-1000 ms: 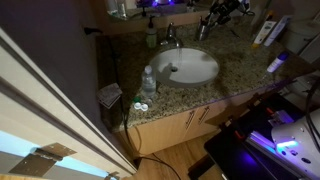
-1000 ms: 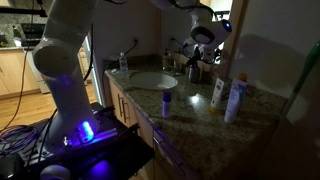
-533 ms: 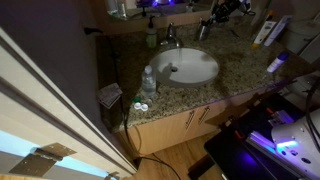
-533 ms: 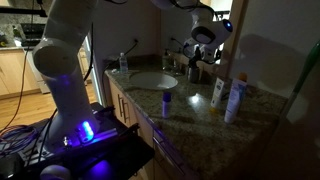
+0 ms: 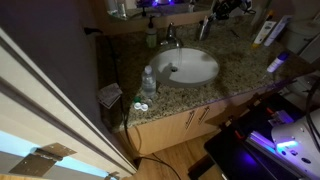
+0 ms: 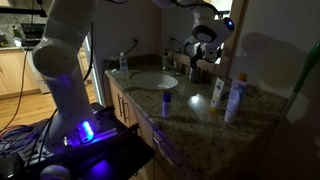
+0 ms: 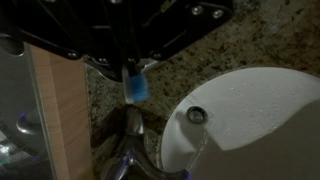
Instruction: Pick up the tooth brush wet it and put it back in the holder then close the tap
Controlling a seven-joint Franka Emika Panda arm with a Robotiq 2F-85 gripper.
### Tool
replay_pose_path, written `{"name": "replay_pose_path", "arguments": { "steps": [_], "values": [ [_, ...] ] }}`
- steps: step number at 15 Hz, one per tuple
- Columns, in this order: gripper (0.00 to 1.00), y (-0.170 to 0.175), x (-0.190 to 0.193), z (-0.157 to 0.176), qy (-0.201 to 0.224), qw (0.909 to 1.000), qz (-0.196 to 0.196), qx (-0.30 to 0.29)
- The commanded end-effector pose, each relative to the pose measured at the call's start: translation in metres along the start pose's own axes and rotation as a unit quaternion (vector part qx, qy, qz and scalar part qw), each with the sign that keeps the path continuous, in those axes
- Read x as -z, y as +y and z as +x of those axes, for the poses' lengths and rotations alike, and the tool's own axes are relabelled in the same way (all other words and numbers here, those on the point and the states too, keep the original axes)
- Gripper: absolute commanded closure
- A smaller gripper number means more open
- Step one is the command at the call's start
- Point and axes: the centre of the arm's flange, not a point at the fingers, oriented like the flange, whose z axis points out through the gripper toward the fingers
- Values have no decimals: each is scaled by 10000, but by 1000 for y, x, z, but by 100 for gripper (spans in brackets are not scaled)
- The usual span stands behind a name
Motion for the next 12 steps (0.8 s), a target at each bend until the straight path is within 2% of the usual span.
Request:
{"name": "replay_pose_path", "arguments": {
  "steps": [1, 4, 7, 8, 10, 12],
  "values": [
    [98, -13, 39, -19, -60, 9990, 347, 291],
    [98, -28, 87, -48, -82, 9948, 651, 786],
    [98, -33, 137, -84, -534, 9904, 653, 1099],
    [98, -32, 151, -96, -620, 9899, 499, 1171],
    [98, -20, 172, -118, -834, 9879, -69, 1305],
    [98, 3, 187, -130, -840, 9845, -782, 1324]
  ]
}}
